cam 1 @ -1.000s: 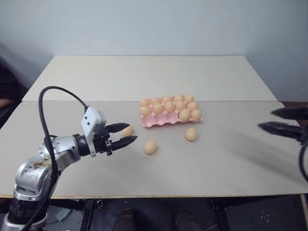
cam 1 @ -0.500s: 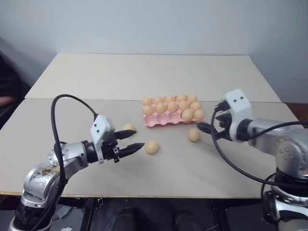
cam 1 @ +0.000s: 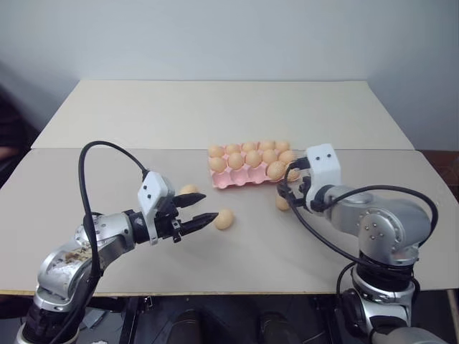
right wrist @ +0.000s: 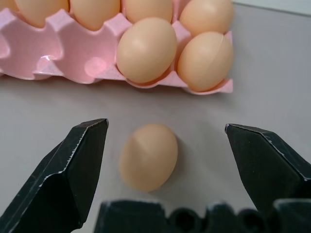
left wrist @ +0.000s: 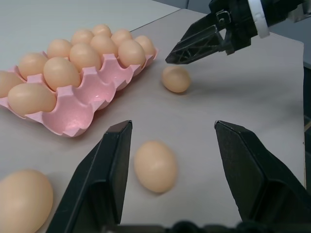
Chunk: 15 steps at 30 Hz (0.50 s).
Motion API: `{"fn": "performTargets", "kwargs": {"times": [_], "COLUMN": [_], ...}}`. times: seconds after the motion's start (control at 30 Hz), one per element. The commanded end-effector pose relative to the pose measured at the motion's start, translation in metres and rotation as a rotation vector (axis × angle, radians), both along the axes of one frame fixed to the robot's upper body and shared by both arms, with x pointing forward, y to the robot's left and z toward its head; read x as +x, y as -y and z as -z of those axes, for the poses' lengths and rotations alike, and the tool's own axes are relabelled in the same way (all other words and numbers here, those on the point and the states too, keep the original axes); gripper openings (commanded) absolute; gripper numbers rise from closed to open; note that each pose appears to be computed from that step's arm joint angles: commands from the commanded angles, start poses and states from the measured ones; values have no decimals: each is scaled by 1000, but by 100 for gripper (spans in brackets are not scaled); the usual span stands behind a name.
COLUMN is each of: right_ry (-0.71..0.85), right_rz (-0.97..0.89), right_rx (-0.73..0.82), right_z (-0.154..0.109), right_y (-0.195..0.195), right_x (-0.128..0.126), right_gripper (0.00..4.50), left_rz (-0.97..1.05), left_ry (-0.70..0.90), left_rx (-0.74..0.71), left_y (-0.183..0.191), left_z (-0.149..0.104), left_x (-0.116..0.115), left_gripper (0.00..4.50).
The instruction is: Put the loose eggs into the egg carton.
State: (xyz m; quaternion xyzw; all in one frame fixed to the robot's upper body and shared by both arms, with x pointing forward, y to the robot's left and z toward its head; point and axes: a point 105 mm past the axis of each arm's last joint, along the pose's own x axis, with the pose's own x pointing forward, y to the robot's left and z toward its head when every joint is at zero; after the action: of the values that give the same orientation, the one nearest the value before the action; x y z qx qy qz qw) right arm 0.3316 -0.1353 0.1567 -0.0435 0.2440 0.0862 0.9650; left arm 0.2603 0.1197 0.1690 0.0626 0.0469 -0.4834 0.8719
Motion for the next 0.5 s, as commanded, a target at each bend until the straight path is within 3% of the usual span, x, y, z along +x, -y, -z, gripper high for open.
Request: {"fn": "performTargets", "kwargs": {"times": [0.03,0.5], "right_ry": [-22,-137], "right_rz": [5,10], "right_rx": [22,9], "right_z": [0,21], "right_y": [-3,-3], "right_x": [4,9], "right_gripper": [448,448], "left_rz": [12,-46], "left_ry": [30,45], "left_rx": [-5,24], "left_y": [4,-4], "left_z": [-6,-5], "left_x": [-5,-5], "left_gripper": [295,295]}}
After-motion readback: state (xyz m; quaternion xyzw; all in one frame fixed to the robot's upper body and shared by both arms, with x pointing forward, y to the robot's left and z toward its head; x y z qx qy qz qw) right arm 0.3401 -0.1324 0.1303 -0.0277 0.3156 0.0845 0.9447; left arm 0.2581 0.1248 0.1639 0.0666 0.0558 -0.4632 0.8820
